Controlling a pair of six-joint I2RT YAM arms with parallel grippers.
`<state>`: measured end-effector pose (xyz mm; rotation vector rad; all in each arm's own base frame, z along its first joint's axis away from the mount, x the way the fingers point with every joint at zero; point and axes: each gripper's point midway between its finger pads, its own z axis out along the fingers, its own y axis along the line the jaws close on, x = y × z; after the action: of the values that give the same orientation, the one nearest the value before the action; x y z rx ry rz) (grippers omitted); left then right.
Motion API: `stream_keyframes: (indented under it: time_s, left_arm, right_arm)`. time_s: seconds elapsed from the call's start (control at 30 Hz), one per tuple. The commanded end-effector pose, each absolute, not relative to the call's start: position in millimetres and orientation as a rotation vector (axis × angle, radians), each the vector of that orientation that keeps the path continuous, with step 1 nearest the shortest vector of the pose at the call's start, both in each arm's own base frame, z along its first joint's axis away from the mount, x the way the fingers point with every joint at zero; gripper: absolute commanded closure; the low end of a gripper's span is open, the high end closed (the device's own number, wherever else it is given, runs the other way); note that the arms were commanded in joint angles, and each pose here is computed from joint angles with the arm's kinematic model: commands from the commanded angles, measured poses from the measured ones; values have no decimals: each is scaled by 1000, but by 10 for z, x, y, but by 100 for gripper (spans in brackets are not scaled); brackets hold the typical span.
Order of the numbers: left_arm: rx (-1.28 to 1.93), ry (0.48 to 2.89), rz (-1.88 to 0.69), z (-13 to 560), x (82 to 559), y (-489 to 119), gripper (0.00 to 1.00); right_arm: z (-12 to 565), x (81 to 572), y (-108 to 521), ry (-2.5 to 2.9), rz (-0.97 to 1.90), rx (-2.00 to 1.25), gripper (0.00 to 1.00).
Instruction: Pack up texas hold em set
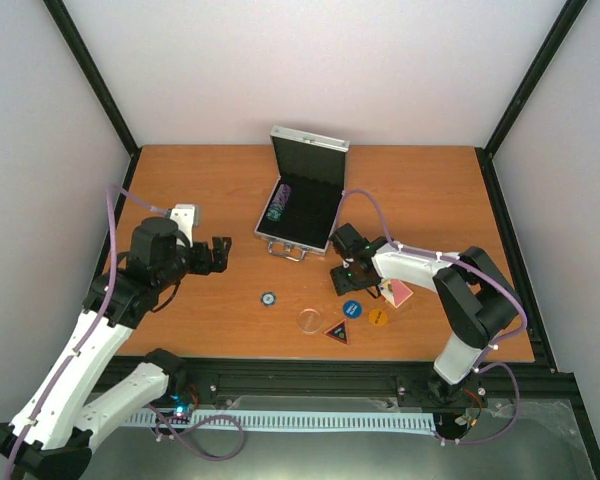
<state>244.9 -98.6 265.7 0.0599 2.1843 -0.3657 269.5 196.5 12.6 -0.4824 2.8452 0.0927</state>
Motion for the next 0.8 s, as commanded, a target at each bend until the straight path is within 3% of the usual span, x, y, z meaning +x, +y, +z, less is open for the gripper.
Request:
stream_keyframes:
  time_s: [0.0, 0.2, 0.33, 0.77]
  left_arm:
    - [48, 2171, -364, 2679, 2452, -965, 0]
    - [46, 2166, -360, 2683, 2420, -941, 0]
    - [46, 2168, -352, 2670, 2414, -929, 0]
    - [51, 2162, -359, 2701, 2435, -948, 0]
  right_arm:
    - [-172, 2249, 1795, 3056, 64, -506, 33]
    - [-201, 2324, 1820, 3049, 39, -526, 37]
    - [-220, 2358, 1852, 3049, 43, -533, 50]
    - [-60, 2396, 1899, 3026, 67, -532, 63]
